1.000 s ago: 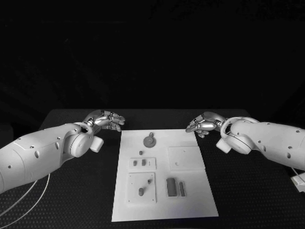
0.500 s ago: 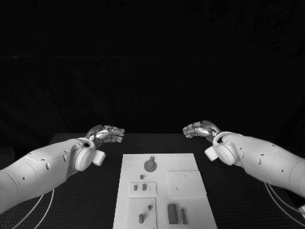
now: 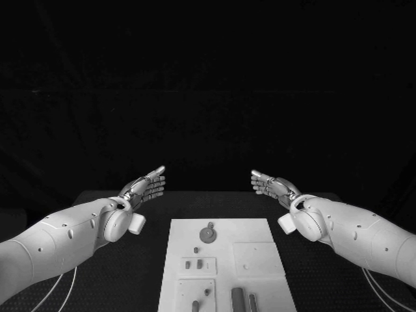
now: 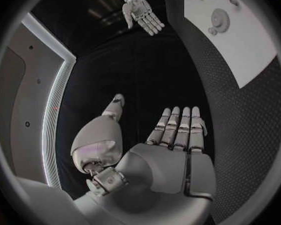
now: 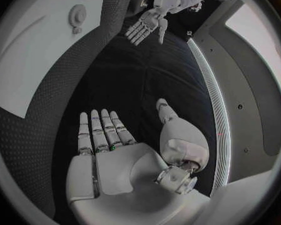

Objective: Assemble the parts on the task board

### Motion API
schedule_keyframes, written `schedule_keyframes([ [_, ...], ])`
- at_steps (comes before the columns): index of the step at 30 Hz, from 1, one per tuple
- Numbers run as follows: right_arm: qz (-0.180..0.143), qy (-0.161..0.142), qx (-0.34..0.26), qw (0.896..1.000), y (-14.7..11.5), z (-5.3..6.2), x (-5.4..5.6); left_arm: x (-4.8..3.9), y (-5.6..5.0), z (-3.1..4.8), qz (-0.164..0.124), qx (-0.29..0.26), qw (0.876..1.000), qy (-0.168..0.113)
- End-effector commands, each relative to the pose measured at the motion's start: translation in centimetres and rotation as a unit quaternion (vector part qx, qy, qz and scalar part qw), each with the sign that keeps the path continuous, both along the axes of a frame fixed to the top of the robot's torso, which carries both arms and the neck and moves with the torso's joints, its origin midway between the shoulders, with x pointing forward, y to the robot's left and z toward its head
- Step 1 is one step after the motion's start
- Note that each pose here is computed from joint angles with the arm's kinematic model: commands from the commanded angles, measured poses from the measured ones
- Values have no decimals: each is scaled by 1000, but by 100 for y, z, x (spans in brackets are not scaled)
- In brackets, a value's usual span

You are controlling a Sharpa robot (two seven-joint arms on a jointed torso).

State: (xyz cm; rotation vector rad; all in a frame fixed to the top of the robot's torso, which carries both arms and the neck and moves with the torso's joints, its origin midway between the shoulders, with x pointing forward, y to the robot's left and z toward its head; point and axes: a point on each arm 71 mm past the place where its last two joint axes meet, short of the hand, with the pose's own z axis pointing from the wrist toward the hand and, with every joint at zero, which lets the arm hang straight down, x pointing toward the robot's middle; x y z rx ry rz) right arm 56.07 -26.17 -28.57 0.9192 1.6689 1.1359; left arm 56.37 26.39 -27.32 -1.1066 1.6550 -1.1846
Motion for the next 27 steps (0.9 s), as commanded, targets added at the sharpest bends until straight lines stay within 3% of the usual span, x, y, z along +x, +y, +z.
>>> schedule_keyframes([
  [1,-13,-13,12,1000,43,30,-27,-30,-73,27,12,-8,1000,-15],
  [6,-32,-31,40,998,159,101,-122,-152,-194,55,31,-24,999,-33],
  [12,-68,-55,85,993,355,246,-342,-411,-400,153,67,-50,995,-63],
  [17,-102,-66,118,986,508,388,-581,-671,-557,285,98,-67,989,-86],
  [21,-124,-69,134,981,594,485,-752,-834,-637,378,116,-75,986,-98],
  [27,-144,-69,147,976,670,583,-930,-986,-701,470,131,-80,982,-108],
])
